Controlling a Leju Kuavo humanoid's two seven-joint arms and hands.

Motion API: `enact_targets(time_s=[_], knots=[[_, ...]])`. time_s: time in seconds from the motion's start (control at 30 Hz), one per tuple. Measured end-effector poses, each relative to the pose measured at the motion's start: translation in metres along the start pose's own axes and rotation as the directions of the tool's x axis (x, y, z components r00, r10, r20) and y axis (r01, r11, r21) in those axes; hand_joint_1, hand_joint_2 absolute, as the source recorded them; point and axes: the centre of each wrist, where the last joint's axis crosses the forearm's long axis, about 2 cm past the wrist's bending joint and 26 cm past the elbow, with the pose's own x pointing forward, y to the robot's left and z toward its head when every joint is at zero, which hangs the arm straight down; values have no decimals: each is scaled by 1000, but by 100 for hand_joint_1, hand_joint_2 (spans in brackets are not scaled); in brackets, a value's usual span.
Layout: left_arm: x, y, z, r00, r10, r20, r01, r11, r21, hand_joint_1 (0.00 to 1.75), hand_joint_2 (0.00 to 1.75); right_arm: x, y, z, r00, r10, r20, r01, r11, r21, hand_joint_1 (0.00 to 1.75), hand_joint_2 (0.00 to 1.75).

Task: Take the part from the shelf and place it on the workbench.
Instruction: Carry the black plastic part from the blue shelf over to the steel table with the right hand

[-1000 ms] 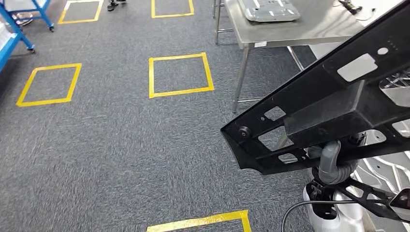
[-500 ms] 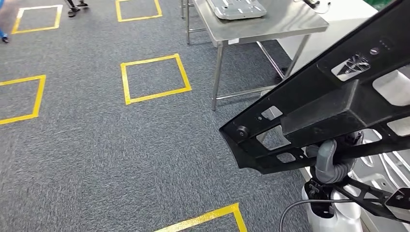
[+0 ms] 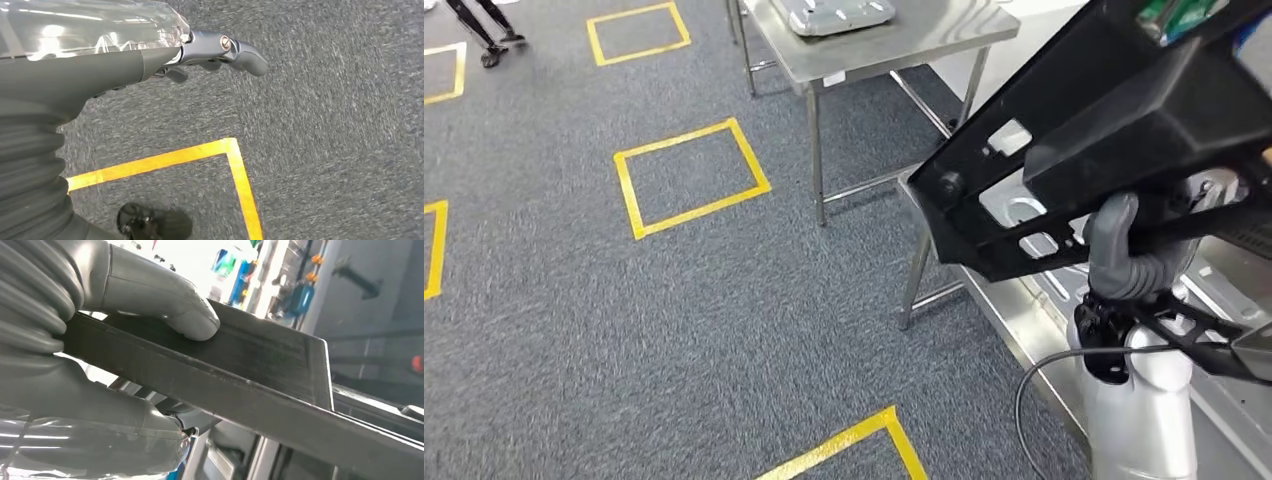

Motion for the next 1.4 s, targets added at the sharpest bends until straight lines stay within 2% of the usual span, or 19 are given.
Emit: enact_targets(time_s=[0.27, 0.5, 0.77, 0.97, 1.4], knots=[[-4, -2, 3, 1000, 0, -25, 0, 1000, 6, 0, 175, -14, -6, -2, 999, 30, -32, -30, 1000, 1, 175, 175], [-4, -6, 4, 999, 0, -35, 1, 1000, 2, 0, 175, -27, -15, 7, 996, 37, -78, -39, 999, -17, 175, 175], [-8, -19, 9, 999, 15, -34, -15, 1000, -17, 0, 175, -42, -5, 20, 990, -29, -139, 28, 1000, -4, 175, 175], [-7, -27, 10, 999, 22, -27, -23, 999, -34, 0, 175, -44, -3, 22, 988, -25, -156, 26, 1000, 1, 175, 175], [-8, -28, 11, 999, 24, -28, -25, 999, -37, 0, 175, -45, 0, 26, 984, -22, -177, 24, 1000, 9, 175, 175]])
